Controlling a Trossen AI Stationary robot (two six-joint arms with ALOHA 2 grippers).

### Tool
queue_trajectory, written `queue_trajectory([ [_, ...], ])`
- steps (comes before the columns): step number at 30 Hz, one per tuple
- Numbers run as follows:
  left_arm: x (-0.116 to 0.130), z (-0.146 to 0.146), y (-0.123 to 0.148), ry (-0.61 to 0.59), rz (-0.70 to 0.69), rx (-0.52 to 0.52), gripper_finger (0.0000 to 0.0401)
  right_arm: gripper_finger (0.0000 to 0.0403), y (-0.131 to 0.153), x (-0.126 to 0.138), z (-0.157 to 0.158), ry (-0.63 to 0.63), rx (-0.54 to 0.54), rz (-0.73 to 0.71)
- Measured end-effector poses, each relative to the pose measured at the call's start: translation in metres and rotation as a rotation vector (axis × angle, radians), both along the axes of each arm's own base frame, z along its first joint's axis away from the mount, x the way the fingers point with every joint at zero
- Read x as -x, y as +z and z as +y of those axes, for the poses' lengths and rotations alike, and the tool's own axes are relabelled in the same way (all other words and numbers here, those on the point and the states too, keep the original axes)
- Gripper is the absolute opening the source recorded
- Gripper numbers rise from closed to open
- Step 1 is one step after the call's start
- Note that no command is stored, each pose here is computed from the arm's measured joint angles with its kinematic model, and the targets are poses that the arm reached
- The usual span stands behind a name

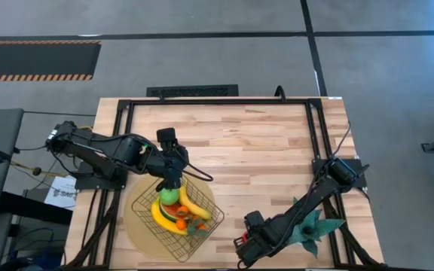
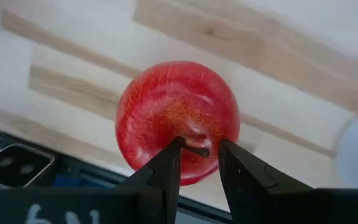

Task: Build produce basket
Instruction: Put the red apple into the gold wire basket

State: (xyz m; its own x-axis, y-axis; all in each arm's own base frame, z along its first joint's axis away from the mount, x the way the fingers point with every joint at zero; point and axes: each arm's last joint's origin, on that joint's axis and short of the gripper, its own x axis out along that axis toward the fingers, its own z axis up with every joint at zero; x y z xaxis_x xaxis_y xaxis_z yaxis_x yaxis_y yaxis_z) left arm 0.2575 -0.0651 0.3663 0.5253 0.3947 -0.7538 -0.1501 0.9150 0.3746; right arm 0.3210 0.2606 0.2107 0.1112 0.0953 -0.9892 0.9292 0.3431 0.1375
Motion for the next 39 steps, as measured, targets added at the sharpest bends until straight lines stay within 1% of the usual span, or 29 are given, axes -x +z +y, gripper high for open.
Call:
queue_trajectory([
  [15, 0.000, 0.000, 0.000, 0.000, -0.001, 0.000, 0.0249, 0.0119, 0.001, -0.001, -0.002, 0.001, 0.000, -0.002],
  [17, 0.000, 0.000, 0.000, 0.000, -0.001, 0.000, 0.0249, 0.0110, 0.001, -0.002, -0.003, -0.006, 0.000, 0.000],
  [19, 0.000, 0.000, 0.000, 0.000, -0.001, 0.000, 0.0249, 0.0092, 0.001, -0.002, -0.004, -0.009, -0.001, -0.001],
  [24, 0.000, 0.000, 0.000, 0.005, -0.004, 0.004, 0.0249, 0.0015, 0.003, -0.002, -0.004, -0.003, 0.000, -0.003],
  [30, 0.000, 0.000, 0.000, 0.006, -0.004, 0.005, 0.0249, 0.0004, 0.002, 0.000, -0.004, 0.017, 0.018, 0.003],
  [33, 0.000, 0.000, 0.000, 0.006, -0.004, 0.005, 0.0249, 0.0002, 0.004, 0.000, -0.006, 0.016, 0.061, -0.014],
  [36, 0.000, 0.000, 0.000, 0.006, -0.004, 0.005, 0.0249, 0.0002, 0.016, -0.006, -0.009, 0.017, 0.114, -0.060],
  [39, 0.000, 0.000, 0.000, 0.011, -0.007, 0.008, 0.0249, 0.0001, 0.034, -0.011, -0.016, 0.027, 0.159, -0.082],
])
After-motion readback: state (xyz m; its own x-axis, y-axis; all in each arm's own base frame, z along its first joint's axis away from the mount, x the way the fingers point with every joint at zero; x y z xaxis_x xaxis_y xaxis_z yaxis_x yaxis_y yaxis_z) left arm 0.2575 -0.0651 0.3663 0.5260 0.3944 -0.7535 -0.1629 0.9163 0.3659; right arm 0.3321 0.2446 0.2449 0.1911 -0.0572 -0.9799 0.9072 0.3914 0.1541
